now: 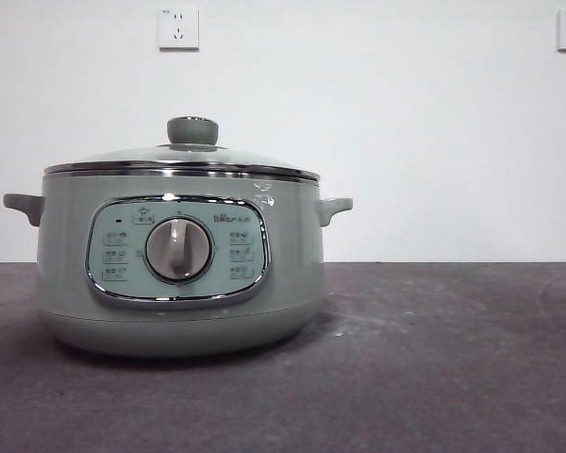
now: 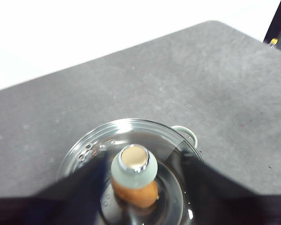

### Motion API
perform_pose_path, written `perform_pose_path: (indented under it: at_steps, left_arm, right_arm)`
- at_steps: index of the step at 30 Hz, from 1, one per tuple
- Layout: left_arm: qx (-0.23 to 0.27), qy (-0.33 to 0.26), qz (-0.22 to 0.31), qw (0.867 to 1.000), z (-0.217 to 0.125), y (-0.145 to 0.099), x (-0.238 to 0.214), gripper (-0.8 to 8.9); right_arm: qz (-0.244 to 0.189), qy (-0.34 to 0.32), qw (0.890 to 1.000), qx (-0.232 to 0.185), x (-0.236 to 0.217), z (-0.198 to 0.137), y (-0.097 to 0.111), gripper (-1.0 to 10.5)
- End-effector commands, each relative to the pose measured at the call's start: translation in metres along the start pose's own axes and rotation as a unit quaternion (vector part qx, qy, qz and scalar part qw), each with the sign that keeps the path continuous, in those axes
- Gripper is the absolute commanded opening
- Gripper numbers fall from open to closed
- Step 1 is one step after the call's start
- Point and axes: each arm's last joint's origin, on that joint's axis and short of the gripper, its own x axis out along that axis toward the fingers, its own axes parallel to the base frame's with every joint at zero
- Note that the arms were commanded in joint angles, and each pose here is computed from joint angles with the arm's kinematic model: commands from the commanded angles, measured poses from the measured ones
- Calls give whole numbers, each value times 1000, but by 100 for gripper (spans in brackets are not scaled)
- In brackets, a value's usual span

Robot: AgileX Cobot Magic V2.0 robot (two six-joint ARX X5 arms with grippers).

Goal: Pick up the potato,open the lid,put the potato in the pot,close the lid

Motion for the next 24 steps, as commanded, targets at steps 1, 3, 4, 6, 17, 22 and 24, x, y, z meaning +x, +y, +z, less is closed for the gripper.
perform_pose_path:
  at_steps: [1, 3, 4, 6, 17, 22, 24]
  left_arm:
    - [15, -3, -1, 1000, -5, -1, -11, -8]
    - [17, -18, 2, 1000, -13, -1, -23, -8]
    - [16, -26, 8, 1000, -19, -1, -26, -8]
    - [13, -38, 23, 999, -39, 0, -32, -8]
    - [-5, -65, 37, 997, -130, 1, -34, -8]
    - [-44, -29, 34, 998, -136, 1, -32, -4]
    - [-43, -12, 36, 998, -139, 1, -31, -4]
  right_arm:
    - [2, -28, 1000, 5, 2, -18, -1, -12]
    - [5, -60, 998, 14, 1, -36, -3, -12]
    - [7, -77, 997, 18, 0, -45, -4, -12]
    - [10, -109, 994, 26, 1, -65, -6, -12]
    - [17, -172, 984, 44, 20, -140, -8, -12]
    - [18, -149, 987, 63, 23, -143, -8, 2]
    - [18, -149, 987, 63, 23, -143, -8, 1]
